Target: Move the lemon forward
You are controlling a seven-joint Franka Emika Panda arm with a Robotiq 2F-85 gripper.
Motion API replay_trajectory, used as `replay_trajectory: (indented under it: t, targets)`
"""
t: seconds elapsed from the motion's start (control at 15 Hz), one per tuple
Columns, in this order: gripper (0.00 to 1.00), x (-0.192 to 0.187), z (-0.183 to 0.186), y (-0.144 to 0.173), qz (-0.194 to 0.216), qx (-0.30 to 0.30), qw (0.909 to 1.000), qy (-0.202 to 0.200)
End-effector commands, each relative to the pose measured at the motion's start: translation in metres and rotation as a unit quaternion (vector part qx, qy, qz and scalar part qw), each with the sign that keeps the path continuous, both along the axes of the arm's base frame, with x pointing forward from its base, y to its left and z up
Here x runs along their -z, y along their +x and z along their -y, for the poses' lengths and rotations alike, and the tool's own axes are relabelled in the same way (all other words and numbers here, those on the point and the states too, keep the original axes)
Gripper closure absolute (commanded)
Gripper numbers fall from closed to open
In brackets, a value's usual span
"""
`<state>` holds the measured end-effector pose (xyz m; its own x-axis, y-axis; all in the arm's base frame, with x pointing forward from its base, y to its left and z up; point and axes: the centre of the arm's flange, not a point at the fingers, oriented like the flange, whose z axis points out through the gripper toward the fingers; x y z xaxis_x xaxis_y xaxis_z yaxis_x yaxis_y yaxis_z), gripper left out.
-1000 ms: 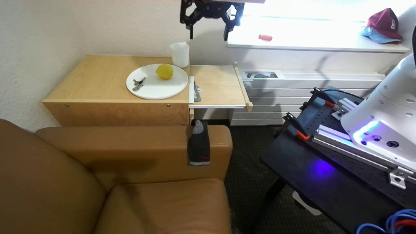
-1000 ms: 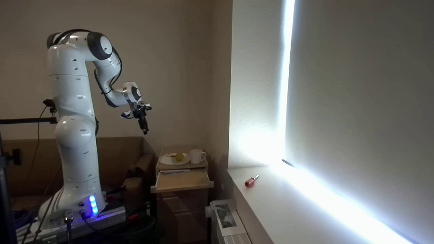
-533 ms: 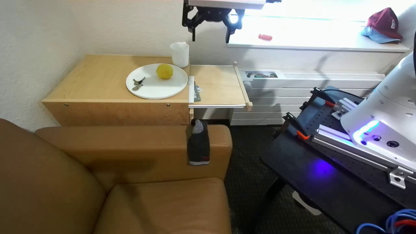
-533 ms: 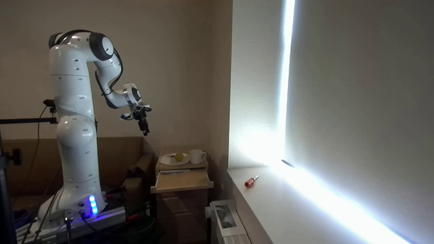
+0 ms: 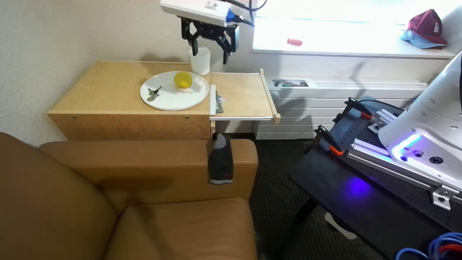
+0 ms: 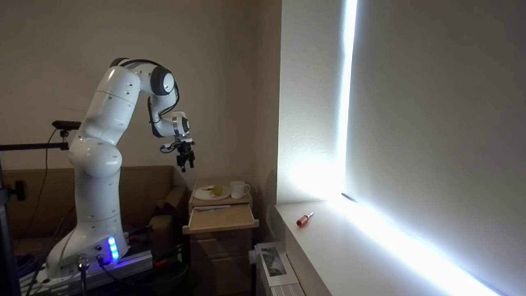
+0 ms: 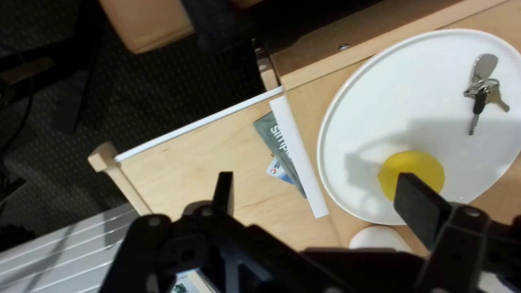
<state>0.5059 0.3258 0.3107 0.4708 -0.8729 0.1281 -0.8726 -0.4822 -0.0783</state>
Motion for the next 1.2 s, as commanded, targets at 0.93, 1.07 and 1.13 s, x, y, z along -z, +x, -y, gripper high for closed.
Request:
replay_trajectory:
  t: [0.93,1.07,1.13]
  targets:
    - [0.00,0.067,-0.024,0.143,-0.001,0.284,0.9559,0.074]
    - [0.00,0.077,-0.014,0.162,0.002,0.336,0.9379,0.086]
    - [0.00,0.079,-0.010,0.167,0.003,0.362,0.9276,0.093]
